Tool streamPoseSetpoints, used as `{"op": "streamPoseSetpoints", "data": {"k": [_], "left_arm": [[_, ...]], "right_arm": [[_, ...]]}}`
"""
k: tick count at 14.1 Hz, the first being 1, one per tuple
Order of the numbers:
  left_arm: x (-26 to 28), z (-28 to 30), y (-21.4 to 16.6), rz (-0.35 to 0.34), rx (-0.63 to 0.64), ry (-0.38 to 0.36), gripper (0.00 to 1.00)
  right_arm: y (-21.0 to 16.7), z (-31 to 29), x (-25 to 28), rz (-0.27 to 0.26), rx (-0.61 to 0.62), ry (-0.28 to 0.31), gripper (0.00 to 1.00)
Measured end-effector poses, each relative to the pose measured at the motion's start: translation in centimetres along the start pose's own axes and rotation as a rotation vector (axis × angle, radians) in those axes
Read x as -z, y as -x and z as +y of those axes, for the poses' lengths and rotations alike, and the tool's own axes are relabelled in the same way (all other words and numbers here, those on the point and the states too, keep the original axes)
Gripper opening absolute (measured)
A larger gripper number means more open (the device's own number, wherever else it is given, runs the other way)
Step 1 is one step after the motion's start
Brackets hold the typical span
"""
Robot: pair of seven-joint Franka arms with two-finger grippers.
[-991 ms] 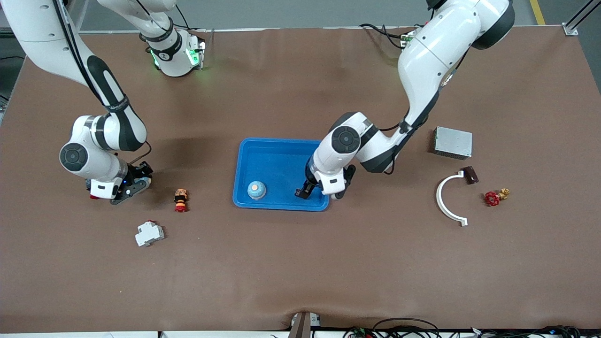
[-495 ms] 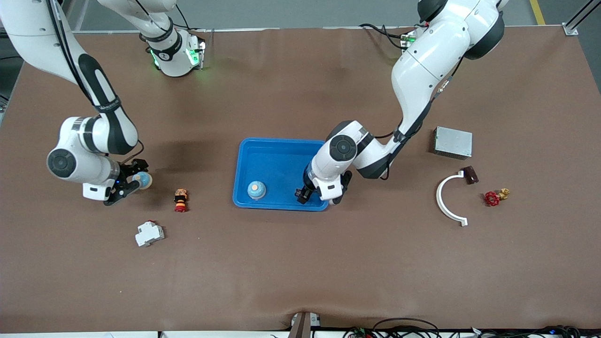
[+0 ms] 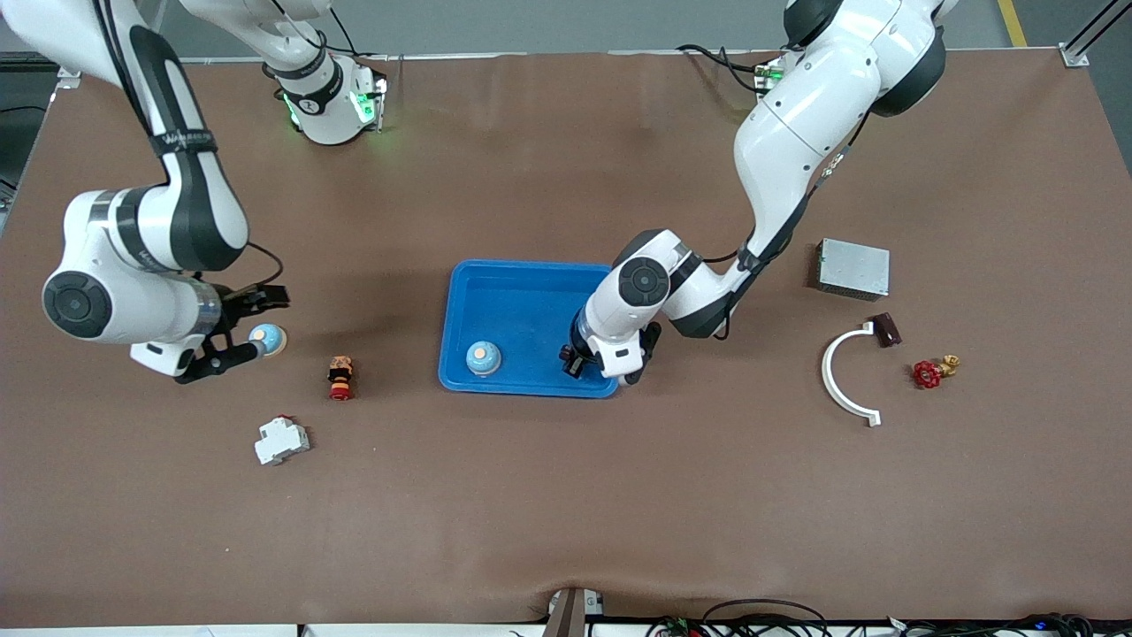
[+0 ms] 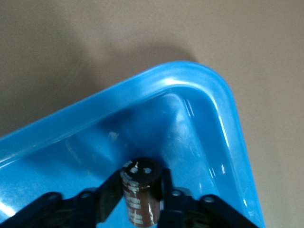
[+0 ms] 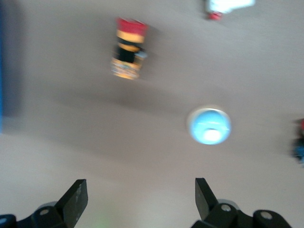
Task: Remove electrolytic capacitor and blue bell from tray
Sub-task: 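Lift the capacitor with the left gripper while the right gripper reaches the dome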
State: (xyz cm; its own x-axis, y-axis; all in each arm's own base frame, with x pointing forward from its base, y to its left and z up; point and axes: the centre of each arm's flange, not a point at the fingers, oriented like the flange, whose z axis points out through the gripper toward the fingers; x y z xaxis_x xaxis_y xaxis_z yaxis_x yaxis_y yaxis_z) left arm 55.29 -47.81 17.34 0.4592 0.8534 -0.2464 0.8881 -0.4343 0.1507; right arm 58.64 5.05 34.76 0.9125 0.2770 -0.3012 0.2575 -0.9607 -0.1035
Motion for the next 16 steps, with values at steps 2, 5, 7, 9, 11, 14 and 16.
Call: {"op": "streamPoseSetpoints", "data": {"k": [2, 5, 7, 9, 11, 14, 16], "left_arm": [[0.4, 0.4, 0.0, -0.001, 0.001, 0.012, 0.36], [2.5, 1.7, -0.4, 0.004, 0.006, 0.041, 0.36], [5.3, 2.4, -0.6, 0.03, 0.006, 0.021, 0.36], [8.9, 3.0, -0.8, 0.062, 0.0, 0.002, 0.36], [12.4, 3.4, -1.8, 0.095, -0.019, -0.018, 0.36], [16.5, 3.4, -4.9, 0.138, -0.074, -0.061, 0.36], [17.7, 3.1, -7.9, 0.154, -0.071, -0.085, 0.36]], "right_arm": [[-1.2, -5.5, 1.0, 0.024, -0.1, 0.007, 1.0], [-2.5, -14.5, 2.4, 0.097, -0.213, 0.035, 1.0], [-3.4, -18.4, 2.1, 0.165, -0.26, 0.031, 1.0], [-4.9, -20.7, 0.2, 0.214, -0.3, 0.019, 1.0], [-6.6, -22.5, -2.4, 0.253, -0.328, 0.0, 1.0], [-8.7, -25.0, -6.4, 0.291, -0.349, -0.019, 1.0], [-10.0, -26.2, -8.6, 0.293, -0.344, -0.02, 1.0]]}}
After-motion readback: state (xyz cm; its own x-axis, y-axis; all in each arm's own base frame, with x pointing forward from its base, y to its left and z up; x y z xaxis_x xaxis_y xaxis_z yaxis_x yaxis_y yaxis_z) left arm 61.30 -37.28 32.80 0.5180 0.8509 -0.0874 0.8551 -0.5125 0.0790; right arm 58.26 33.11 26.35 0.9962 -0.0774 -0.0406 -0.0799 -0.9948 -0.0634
